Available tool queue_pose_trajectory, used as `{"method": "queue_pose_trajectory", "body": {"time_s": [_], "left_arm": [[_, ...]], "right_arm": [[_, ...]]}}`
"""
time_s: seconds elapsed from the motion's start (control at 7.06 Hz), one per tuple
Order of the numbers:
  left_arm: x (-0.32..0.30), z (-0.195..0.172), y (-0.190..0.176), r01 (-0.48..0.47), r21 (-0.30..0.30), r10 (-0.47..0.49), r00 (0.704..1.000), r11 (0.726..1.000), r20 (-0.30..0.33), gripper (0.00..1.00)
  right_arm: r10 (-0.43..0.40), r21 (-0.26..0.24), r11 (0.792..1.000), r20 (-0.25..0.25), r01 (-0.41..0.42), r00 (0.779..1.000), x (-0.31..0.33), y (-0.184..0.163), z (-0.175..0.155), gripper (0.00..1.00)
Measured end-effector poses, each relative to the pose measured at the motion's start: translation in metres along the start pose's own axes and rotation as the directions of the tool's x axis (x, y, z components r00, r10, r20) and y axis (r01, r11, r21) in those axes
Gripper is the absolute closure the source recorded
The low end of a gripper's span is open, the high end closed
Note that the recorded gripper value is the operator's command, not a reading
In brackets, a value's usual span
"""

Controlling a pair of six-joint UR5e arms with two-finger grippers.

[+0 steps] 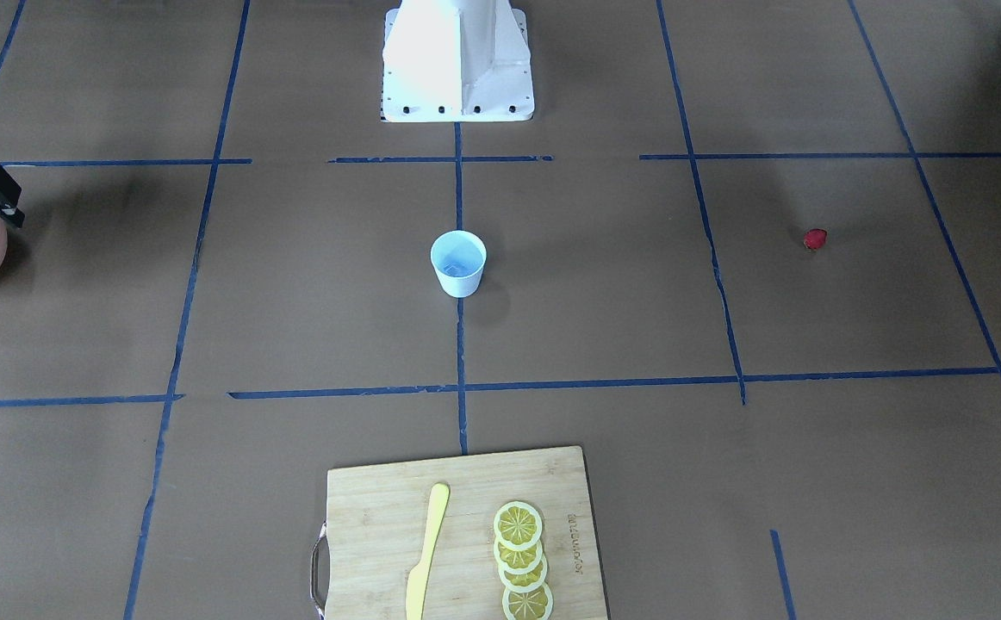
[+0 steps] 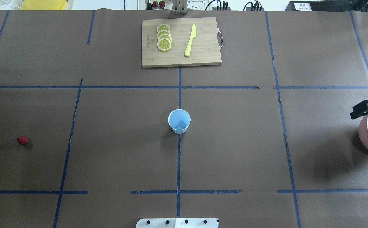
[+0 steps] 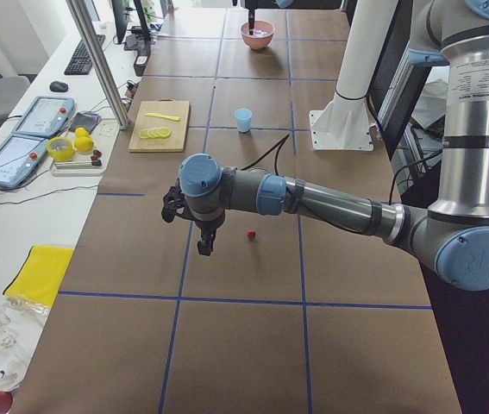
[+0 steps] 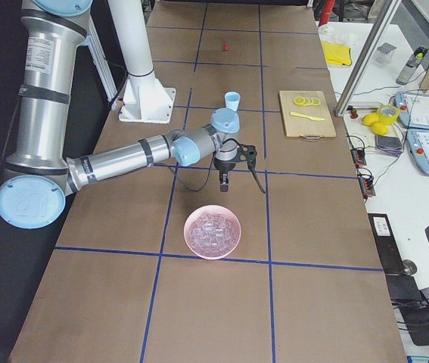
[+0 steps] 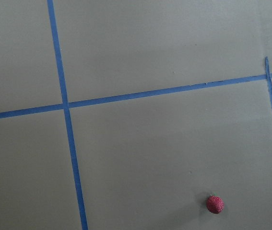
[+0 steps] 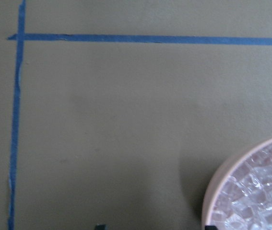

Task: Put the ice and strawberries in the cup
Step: 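Grasp another ice cube from the pink bowl with the right gripper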

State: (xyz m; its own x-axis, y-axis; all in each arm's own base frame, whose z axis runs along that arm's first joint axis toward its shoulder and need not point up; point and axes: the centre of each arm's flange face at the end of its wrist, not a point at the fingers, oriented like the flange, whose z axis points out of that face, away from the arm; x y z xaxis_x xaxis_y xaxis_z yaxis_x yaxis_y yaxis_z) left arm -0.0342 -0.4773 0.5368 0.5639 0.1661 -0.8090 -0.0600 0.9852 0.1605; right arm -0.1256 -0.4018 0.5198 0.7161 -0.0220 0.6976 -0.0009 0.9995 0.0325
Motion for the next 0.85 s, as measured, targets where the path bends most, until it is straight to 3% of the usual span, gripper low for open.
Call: {"method": "queue_pose_trajectory", "body": {"time_s": [0.28,0.85], "left_arm": [[0.001,0.0,0.0,0.0,0.0,0.0,1.0,1.0,-0.004,0.0],[0.001,0.0,0.0,-0.002,0.002,0.002,1.0,1.0,-0.006,0.0]], "right_arm": [[0.003,-0.025,1.0,0.01,-0.003,1.0,0.048,0.021,0.018,0.26],[0.025,-0.052,0.998,-0.003,-0.025,1.0,0.1,0.025,0.037,0.28]]}}
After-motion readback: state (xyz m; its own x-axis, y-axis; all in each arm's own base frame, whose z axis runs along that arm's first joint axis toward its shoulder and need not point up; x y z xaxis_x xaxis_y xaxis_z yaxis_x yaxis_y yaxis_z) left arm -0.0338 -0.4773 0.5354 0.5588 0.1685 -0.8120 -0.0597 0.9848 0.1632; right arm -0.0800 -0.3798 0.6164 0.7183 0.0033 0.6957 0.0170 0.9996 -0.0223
